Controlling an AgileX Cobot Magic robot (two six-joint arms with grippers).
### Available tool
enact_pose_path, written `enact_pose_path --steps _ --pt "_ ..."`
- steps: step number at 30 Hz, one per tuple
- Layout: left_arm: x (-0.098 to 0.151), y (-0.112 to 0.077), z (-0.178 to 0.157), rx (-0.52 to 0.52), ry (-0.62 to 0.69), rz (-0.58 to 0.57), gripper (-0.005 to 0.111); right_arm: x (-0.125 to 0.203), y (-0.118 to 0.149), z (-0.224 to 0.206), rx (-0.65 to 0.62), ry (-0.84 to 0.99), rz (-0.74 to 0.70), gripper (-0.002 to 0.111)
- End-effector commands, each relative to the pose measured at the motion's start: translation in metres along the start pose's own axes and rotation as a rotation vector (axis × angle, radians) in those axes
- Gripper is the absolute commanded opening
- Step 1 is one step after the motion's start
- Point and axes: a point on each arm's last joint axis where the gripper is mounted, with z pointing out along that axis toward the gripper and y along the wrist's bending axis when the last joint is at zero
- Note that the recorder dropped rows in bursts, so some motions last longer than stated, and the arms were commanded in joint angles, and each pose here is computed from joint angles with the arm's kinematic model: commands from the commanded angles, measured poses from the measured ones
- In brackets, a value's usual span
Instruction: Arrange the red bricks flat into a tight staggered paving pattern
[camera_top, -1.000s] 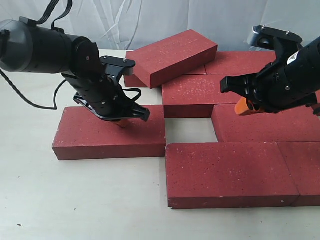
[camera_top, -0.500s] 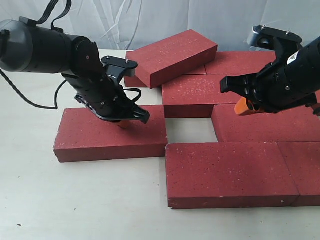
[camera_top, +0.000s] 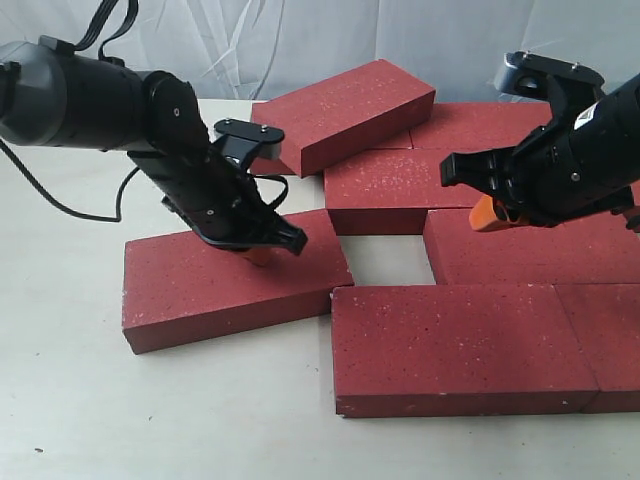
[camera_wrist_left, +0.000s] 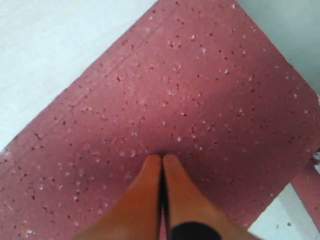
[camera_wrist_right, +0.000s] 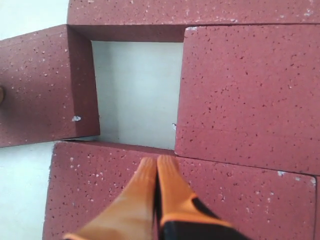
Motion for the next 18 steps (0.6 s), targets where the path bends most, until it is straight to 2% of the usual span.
enact_pose_path --steps 1,12,16,18 --pt "0.002 0.0 -0.002 -0.042 0.012 0.077 0.0 -0.003 0.0 -0.004 -0.004 -0.021 -0.004 -0.001" --pt "-0.004 0.005 -0.054 -0.207 -0.098 0.127 0.0 -0.003 0.0 -0.004 -0.003 -0.021 -0.033 -0.001" --pt "-0.003 0.022 -0.064 -0.257 -0.1 0.034 0.0 -0.004 0.001 -0.003 -0.019 -0.035 -0.076 -0.001" --pt "-0.001 0.038 -0.068 -0.275 -0.085 -0.048 0.0 -0.006 0.003 -0.001 -0.037 -0.056 -0.084 -0.001"
